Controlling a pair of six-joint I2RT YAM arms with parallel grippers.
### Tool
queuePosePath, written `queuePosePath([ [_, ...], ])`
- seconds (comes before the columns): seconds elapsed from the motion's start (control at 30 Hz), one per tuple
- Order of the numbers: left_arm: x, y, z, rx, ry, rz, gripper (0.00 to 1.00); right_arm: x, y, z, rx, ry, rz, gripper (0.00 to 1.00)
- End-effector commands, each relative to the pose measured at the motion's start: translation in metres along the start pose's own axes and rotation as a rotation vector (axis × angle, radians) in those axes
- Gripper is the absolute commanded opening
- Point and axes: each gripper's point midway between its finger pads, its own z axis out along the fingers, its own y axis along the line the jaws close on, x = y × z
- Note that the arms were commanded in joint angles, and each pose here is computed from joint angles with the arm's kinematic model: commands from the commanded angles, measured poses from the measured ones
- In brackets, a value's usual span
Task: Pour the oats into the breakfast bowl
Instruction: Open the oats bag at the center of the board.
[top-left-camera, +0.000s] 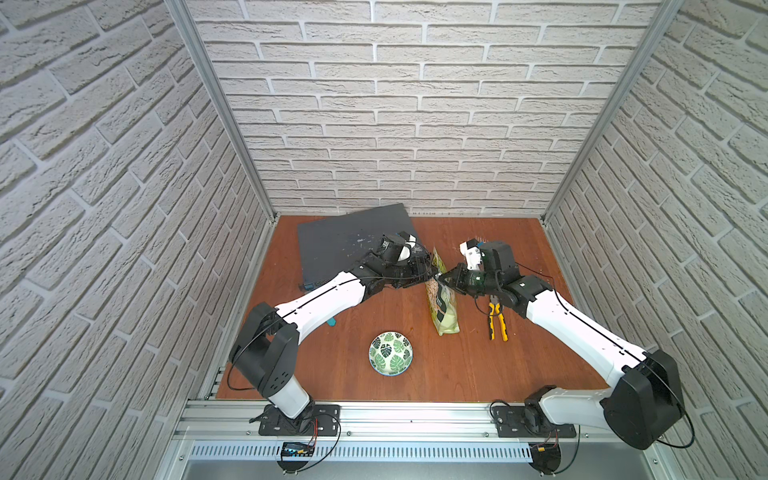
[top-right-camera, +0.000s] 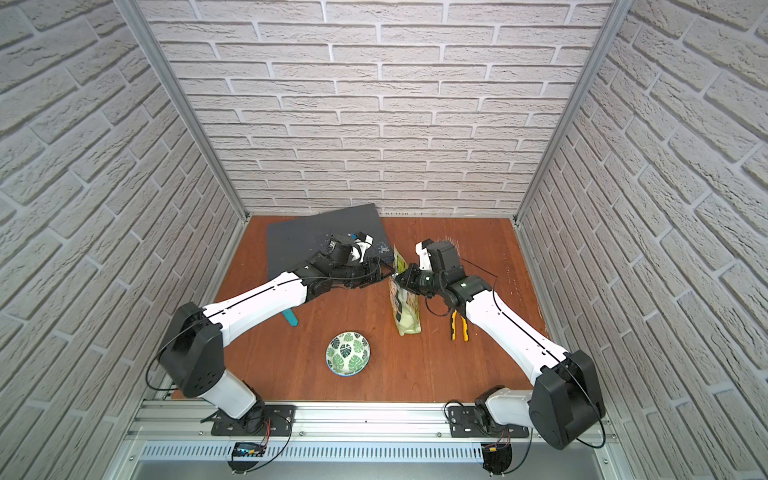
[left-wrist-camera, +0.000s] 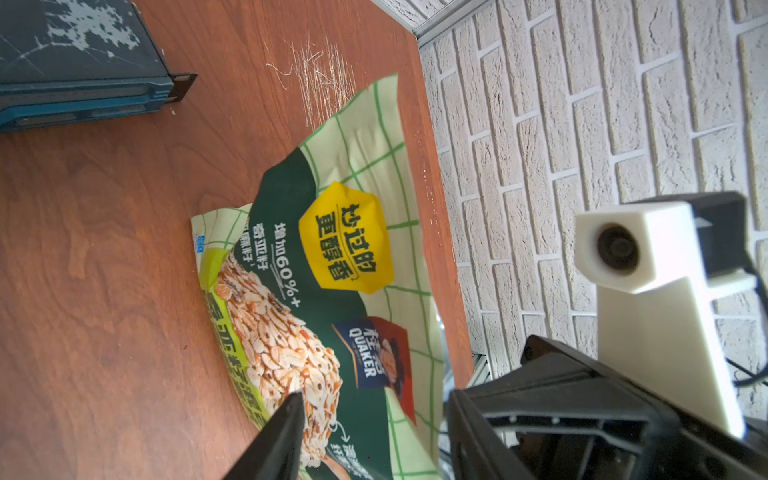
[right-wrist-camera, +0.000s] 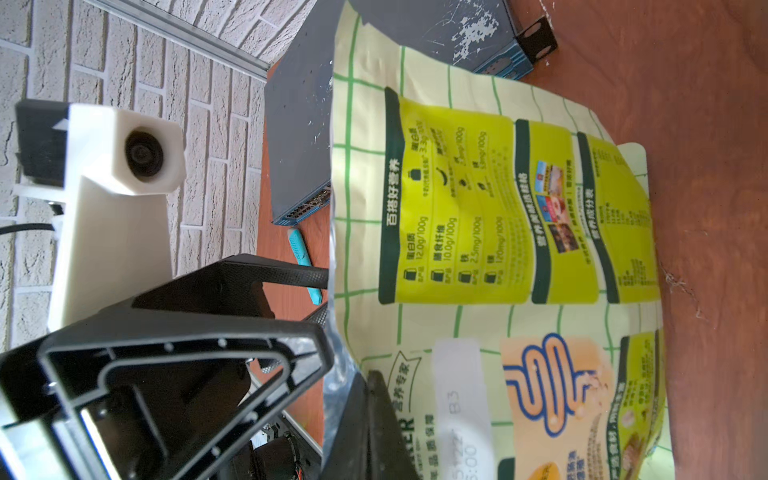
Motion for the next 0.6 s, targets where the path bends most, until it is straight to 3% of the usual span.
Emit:
queuePosePath([
  [0.0,-0.010,-0.019,0.002,0.060,-0.024,0.040,0.54,-0.004,-0.002,-0.004,0.018,-0.020,-0.015,0.03],
  [0.13,-0.009,-0.013,0.007,0.040,-0.018,0.040,0.45,-0.005,-0.002,-0.006,0.025,-0.021,-0.024,0.03],
  [0.57,0.002,-0.007,0.015,-0.029,0.027,0.106,0.30,-0.010,0.001,-0.013,0.040,-0.044,-0.053,0.03],
])
